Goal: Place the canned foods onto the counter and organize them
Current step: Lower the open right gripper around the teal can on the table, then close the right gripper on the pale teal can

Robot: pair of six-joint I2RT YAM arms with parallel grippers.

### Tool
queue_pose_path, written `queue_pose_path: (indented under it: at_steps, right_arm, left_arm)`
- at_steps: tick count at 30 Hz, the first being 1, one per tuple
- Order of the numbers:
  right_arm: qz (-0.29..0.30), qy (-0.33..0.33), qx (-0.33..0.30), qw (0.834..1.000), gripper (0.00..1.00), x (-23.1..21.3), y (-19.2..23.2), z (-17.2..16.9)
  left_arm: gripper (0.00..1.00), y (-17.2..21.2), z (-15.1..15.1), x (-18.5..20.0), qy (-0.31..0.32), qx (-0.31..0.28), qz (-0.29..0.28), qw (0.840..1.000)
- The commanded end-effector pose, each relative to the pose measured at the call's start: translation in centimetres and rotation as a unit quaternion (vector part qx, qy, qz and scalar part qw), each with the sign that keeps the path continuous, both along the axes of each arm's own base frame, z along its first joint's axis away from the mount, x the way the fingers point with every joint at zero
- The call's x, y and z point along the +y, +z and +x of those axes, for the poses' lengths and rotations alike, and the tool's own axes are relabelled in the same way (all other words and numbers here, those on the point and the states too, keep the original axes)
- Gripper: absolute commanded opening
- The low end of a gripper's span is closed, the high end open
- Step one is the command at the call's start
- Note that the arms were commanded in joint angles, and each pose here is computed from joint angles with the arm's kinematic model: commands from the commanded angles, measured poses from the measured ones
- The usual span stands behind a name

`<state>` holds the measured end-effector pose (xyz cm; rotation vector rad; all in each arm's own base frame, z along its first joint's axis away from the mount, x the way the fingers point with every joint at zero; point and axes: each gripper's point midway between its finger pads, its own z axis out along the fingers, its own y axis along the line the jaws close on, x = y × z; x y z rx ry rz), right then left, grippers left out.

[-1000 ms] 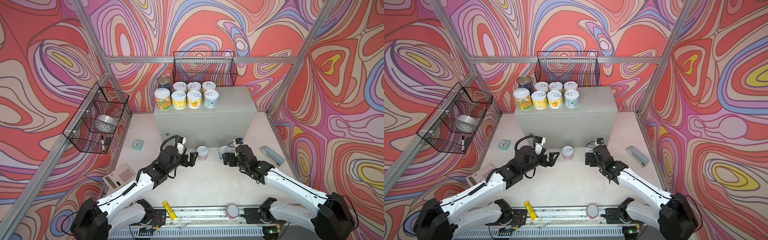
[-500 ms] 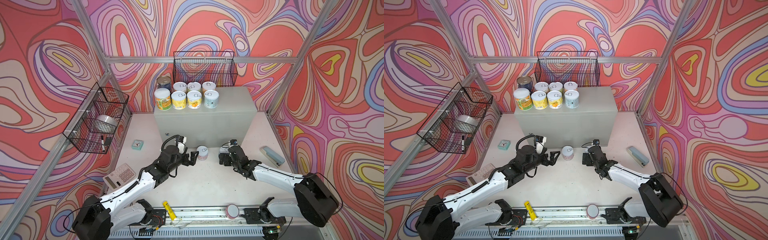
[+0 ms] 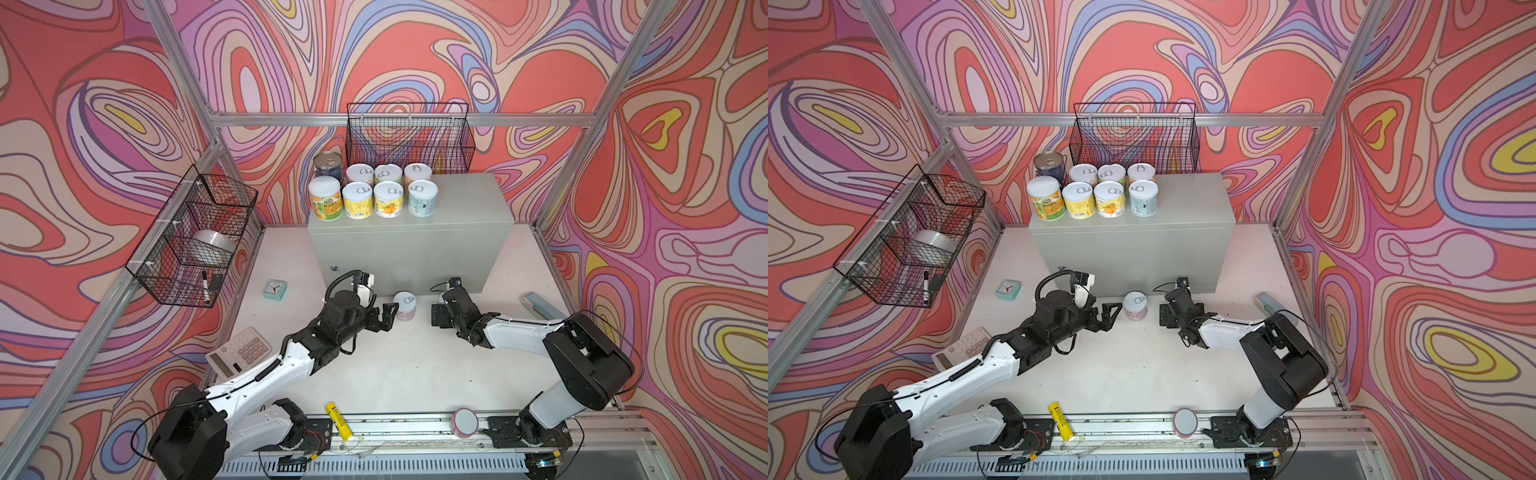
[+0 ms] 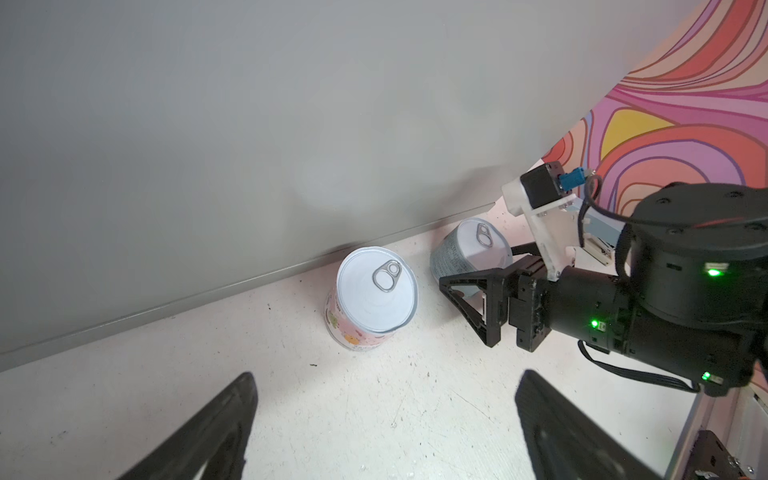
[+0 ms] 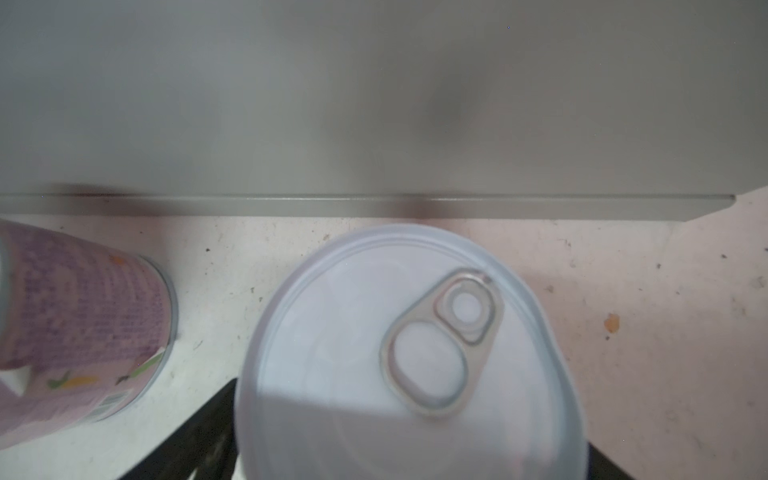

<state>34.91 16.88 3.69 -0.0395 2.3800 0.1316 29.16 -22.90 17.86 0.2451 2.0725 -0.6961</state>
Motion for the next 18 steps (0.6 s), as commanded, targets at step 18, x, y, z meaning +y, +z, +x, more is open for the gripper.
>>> queue_pose_path:
  at_steps: [18]
  right_arm:
    - [-0.017, -0.029, -0.031, 0.999, 0.94, 0.0, -1.4, 2.4]
  left_arm:
    - [0.98, -0.1, 0.4, -0.2, 0.002, 0.007, -0.001, 1.000]
